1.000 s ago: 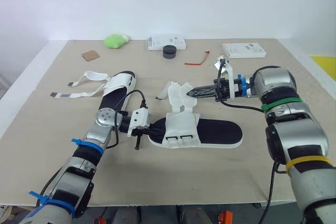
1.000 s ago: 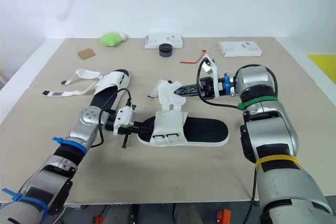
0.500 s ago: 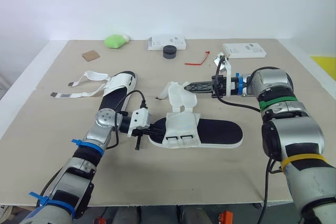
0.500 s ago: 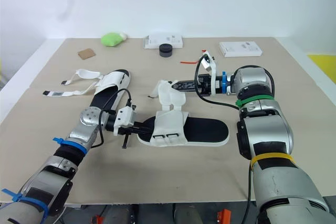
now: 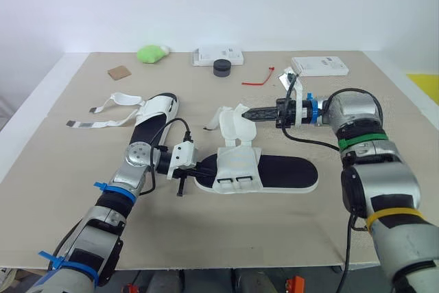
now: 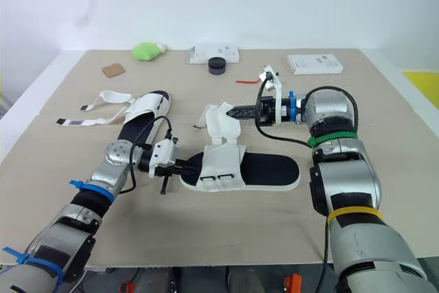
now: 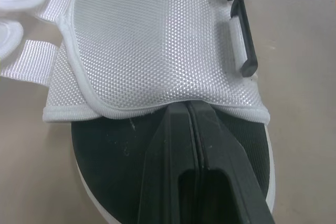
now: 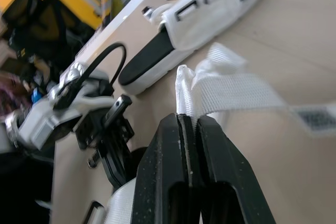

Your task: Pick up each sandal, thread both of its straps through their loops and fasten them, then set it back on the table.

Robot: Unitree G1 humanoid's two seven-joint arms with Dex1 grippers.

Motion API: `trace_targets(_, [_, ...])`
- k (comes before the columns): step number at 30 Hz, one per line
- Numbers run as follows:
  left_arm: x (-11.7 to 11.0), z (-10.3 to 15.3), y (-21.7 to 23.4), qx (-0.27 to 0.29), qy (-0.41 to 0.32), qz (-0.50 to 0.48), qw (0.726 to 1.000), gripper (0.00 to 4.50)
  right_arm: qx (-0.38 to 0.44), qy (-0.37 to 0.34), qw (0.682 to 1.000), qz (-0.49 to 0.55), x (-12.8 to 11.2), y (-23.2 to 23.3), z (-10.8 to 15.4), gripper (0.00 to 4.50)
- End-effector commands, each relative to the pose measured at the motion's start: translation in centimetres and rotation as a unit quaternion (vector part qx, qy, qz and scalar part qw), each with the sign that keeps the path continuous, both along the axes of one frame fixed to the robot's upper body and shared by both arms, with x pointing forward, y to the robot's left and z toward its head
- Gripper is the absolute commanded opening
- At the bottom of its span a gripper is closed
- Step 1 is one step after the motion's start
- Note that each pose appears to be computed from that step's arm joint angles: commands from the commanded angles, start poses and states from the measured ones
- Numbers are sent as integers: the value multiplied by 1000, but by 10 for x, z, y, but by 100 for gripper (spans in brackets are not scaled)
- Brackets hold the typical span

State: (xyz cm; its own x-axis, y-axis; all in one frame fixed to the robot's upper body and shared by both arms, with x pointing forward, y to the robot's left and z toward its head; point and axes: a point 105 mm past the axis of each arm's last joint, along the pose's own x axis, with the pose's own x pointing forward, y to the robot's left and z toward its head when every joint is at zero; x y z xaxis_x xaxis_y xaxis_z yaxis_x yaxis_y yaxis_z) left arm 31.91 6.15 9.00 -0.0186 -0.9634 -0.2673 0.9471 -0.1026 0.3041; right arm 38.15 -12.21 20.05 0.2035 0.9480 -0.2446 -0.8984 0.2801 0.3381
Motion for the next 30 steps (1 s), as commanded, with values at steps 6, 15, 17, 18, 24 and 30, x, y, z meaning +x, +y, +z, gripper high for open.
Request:
trace_targets(6, [-24,-56,3,85,89,-18,992,0,-136,-225,957,120,-62,3,-39,5])
trace_targets(15, [-24,-55,2,86,90,-20,992,0,-242,-393,870,175,-69,5,-75,5])
trace_targets(17, [-23,-55,1,85,89,-20,992,0,-260,-374,869,195,-73,-2,-82,5])
trace_targets(18, [-23,-54,1,85,89,-20,992,0,-266,-349,876,198,-75,-6,-83,60])
trace_targets(24, [-22,-54,0,84,88,-19,992,0,-272,-238,914,184,-77,-23,-73,279])
trace_targets(30, [-21,-53,0,85,87,-20,992,0,-247,-136,953,112,-57,-46,-42,395])
